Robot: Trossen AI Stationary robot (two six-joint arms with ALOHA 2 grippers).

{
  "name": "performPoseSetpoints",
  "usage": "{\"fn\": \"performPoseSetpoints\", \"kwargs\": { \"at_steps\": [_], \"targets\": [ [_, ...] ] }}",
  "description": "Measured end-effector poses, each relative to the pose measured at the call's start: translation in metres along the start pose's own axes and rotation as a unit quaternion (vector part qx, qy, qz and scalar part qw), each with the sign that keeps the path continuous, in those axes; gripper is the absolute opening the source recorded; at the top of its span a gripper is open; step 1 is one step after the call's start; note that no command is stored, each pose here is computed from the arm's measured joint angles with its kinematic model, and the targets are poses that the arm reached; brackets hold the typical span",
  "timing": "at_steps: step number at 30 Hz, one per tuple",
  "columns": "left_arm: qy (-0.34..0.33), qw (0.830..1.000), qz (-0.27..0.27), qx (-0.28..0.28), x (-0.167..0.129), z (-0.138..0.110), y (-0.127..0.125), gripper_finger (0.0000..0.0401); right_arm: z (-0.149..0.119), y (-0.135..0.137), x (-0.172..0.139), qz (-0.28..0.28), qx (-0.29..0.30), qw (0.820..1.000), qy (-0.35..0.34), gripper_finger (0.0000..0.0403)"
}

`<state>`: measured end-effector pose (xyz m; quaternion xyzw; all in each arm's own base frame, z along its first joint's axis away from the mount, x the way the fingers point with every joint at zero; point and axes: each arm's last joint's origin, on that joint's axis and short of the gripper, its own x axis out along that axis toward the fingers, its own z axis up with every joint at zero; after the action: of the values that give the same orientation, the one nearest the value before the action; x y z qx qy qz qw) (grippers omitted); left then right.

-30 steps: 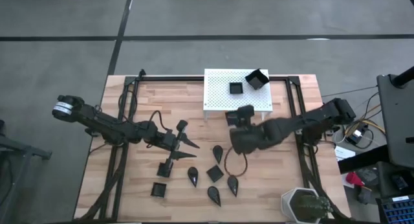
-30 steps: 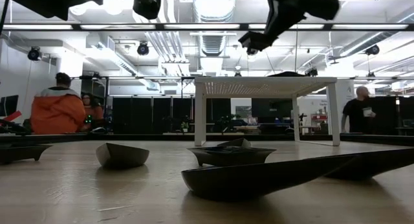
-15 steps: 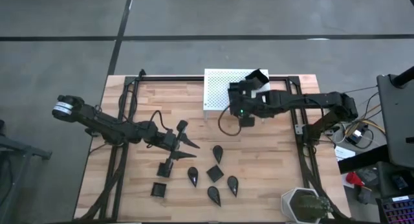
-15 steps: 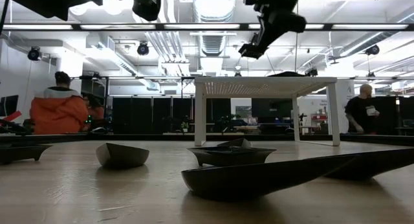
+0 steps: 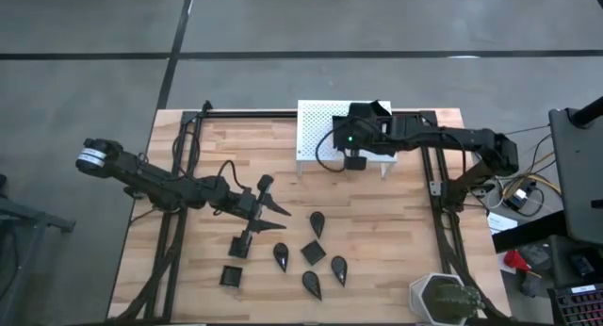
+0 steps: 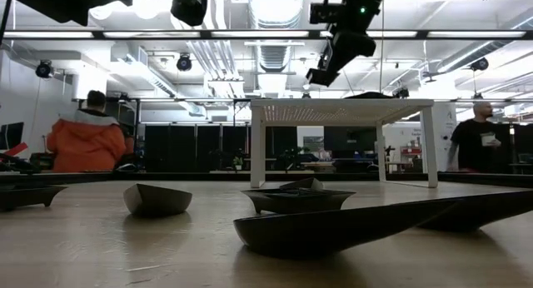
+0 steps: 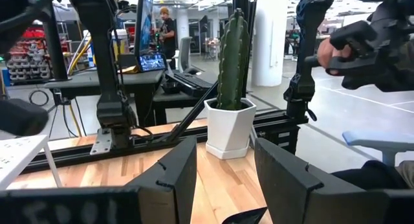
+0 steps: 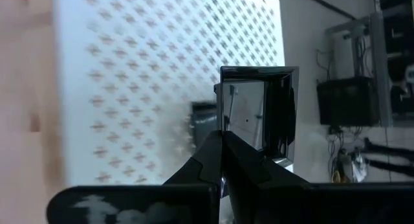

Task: Pick & Place Mini shaped plates
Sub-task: Stack the square plate on top of the square plate on the shelf

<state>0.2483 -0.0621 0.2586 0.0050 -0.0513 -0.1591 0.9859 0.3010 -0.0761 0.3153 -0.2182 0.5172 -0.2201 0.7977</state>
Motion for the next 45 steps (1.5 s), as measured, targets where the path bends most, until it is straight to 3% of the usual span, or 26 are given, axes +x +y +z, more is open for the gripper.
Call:
{"fn": "performPoseSetpoints", "kwargs": {
  "at_steps": [16, 39, 45],
  "targets": [
    [-0.003, 1.000, 0.000, 0.000, 0.000, 0.001, 0.000, 0.0152, -0.011, 0.001, 0.031, 0.004, 0.011, 0.999, 0.040, 0.0008],
    [-0.003, 1.000, 0.000, 0.000, 0.000, 0.001, 0.000, 0.0152, -0.013, -0.002, 0.042, -0.007, 0.007, 0.999, 0.053, 0.0009],
    [-0.003, 1.000, 0.000, 0.000, 0.000, 0.001, 0.000, 0.0152, -0.013, -0.002, 0.042, -0.009, 0.003, 0.999, 0.053, 0.0038]
  ]
}}
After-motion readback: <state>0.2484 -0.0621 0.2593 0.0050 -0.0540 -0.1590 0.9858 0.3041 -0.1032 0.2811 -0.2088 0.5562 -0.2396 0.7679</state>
